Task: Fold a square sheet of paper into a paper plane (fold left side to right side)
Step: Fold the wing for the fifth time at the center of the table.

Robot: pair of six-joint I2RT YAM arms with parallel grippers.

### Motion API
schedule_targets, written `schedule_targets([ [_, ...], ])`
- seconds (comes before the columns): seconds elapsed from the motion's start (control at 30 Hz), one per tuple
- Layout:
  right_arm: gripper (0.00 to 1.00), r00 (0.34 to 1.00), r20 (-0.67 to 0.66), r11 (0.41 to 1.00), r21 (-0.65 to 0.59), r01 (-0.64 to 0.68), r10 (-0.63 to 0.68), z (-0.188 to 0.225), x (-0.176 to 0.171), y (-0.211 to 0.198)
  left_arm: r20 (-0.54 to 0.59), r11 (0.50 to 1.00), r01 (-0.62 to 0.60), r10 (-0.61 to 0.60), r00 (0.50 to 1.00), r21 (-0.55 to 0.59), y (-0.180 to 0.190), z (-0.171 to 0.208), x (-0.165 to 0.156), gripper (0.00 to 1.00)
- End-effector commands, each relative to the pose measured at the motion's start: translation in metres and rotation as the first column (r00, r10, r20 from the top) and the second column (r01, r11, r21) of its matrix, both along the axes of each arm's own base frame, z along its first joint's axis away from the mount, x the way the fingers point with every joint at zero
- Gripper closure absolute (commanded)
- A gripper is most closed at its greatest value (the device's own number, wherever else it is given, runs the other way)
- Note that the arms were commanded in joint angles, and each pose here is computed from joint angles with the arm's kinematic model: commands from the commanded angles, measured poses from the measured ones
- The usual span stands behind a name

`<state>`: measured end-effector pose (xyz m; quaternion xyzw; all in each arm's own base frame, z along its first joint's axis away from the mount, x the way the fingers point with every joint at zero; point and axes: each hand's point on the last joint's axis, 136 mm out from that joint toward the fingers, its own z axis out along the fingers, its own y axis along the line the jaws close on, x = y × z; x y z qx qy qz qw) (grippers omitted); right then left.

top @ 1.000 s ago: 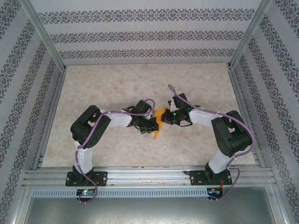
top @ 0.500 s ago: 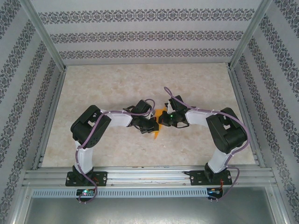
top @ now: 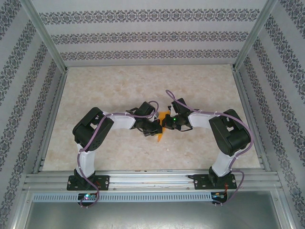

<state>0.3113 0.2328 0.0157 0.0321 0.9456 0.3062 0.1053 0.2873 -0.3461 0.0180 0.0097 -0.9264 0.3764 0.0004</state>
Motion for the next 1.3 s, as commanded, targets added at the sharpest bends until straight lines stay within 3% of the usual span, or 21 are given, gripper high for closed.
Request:
schedule_targets([
  [0.0, 1.00, 1.000, 0.007, 0.994, -0.107, 0.007, -0.006, -0.023, -0.002, -0.018, -0.093, 0.972, -0.010, 0.033, 0.995, 0.235, 0.037, -0.056, -0.025, 1.00],
  [1.27, 1.00, 0.991, 0.096, 0.992, -0.070, 0.101, -0.095, -0.007, 0.059, -0.053, -0.124, 0.962, 0.003, 0.032, 0.992, 0.274, 0.041, -0.064, -0.031, 1.00],
])
